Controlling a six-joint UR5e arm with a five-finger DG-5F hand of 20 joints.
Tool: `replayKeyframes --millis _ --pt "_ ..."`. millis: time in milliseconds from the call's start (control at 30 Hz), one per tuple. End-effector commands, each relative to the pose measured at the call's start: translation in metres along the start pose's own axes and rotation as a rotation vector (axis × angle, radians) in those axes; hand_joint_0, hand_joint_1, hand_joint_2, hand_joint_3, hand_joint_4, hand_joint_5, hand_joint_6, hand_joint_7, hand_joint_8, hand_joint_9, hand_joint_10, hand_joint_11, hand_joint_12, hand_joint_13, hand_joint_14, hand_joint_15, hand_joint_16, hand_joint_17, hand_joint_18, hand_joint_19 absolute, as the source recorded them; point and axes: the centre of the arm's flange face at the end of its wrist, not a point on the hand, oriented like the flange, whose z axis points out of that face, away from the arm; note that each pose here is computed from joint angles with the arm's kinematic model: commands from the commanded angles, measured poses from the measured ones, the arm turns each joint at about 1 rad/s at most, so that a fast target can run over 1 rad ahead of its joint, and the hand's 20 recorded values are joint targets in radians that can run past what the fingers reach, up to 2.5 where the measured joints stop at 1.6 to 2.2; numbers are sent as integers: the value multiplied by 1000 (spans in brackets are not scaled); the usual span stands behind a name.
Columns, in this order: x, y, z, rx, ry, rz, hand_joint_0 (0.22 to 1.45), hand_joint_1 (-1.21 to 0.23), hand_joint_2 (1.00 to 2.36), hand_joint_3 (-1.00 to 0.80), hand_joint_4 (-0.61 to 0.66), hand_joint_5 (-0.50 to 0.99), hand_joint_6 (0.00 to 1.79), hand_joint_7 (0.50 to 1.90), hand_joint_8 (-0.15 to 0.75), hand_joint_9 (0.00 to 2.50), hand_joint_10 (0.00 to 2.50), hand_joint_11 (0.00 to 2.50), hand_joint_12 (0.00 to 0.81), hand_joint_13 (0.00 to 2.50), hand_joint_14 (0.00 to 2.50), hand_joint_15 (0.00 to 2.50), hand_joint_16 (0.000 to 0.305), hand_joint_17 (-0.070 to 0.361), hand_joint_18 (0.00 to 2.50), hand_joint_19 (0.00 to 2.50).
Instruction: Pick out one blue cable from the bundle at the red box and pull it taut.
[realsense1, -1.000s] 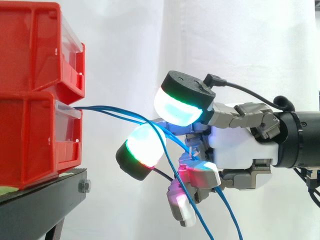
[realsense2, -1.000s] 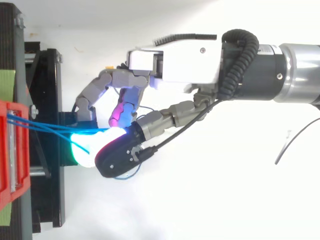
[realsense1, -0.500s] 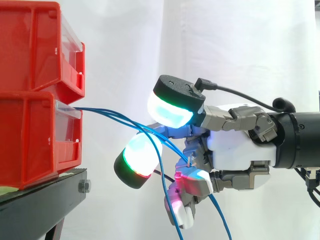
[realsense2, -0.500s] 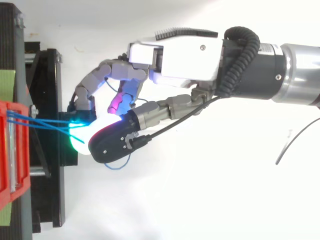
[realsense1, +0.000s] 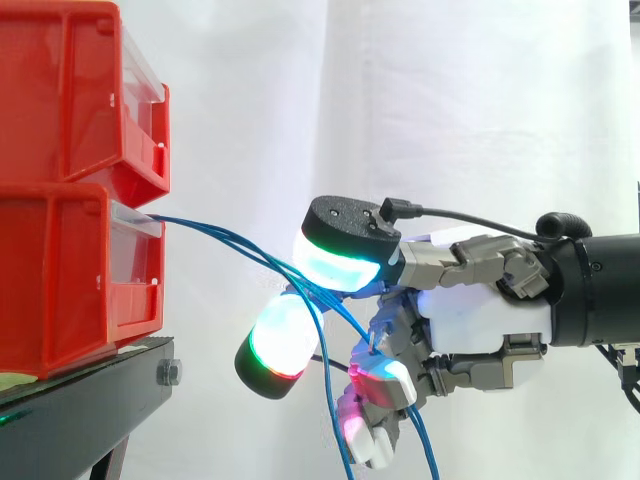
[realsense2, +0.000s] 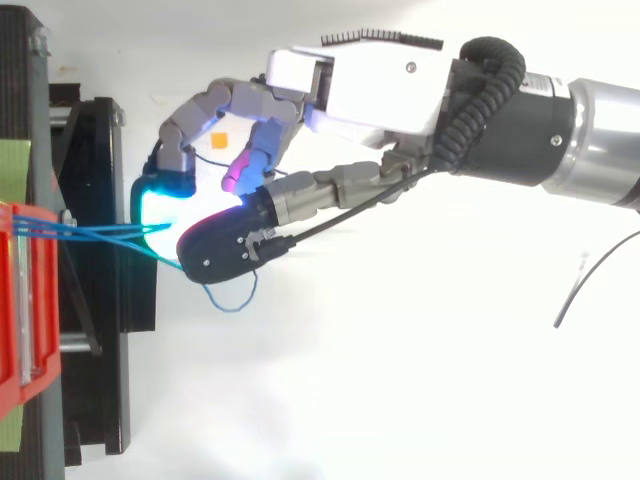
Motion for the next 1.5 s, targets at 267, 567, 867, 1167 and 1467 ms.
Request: replayKeyframes --millis 267,567,867,1167,1467 --pt "-1 -1 0 6 -7 -2 555 -580 1015 -258 42 -119 925 793 271 1263 24 921 370 1008 21 654 48 107 840 675" --pt "-4 -3 -1 14 -9 -7 588 -724 1016 -211 10 -130 940 811 266 1216 25 939 369 989 23 661 48 107 835 660" --pt "-2 0 -1 9 -14 -6 656 -809 1015 -273 -115 -144 963 849 241 1189 26 968 344 963 24 648 43 97 816 660" --pt "-2 6 2 -1 -12 0 617 -799 1000 -500 -59 -117 959 800 223 1286 28 973 329 992 25 649 41 92 833 657" --pt "-2 11 3 -11 -8 11 541 -404 1000 -500 3 -101 928 788 243 1365 27 948 348 1038 24 657 45 100 864 680"
